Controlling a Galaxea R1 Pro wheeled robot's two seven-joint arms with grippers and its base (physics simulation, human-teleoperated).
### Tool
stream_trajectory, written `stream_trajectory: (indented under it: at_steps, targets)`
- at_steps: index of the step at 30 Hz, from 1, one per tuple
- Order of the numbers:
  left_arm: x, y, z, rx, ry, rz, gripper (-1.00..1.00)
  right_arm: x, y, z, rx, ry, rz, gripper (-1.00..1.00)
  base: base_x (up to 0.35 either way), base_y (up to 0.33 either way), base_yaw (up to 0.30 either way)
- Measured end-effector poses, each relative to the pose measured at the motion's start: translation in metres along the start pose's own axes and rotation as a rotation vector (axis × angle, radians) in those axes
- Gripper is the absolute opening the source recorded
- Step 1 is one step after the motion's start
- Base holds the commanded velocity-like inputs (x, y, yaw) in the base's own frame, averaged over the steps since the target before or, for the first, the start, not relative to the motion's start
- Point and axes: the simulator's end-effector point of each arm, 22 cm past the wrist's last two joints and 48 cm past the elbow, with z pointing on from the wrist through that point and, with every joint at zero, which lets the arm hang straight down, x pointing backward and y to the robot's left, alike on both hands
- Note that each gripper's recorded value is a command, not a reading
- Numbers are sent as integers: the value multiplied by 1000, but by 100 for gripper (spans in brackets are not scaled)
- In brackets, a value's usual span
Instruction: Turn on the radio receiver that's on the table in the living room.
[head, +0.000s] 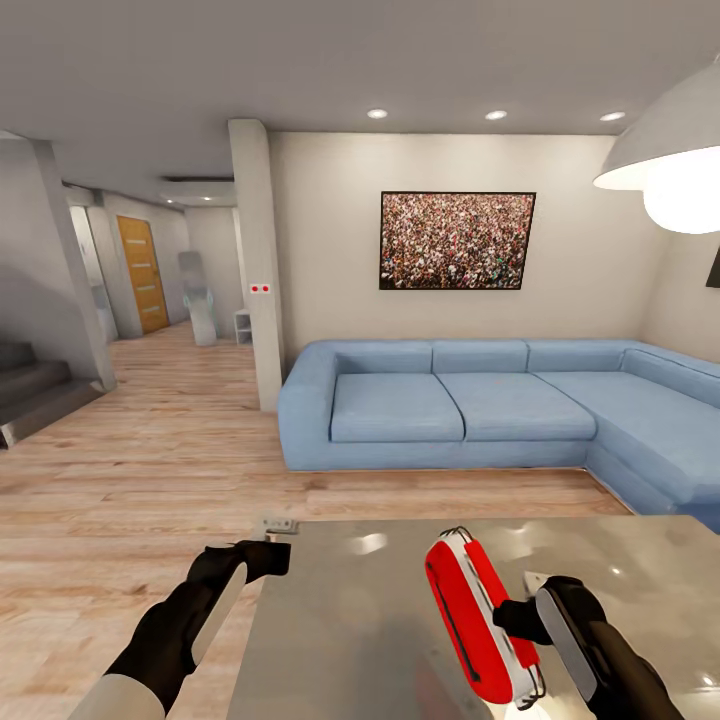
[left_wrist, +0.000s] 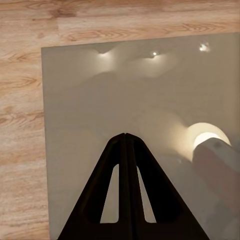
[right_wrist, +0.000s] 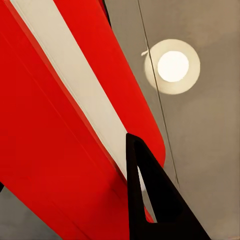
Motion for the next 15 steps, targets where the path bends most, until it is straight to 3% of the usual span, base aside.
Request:
stream_trajectory:
  at_steps: [15]
  targets:
    - [7,0,5,1,15,-3,-100,4,0,5,-1,15,1,-100,0,0,0]
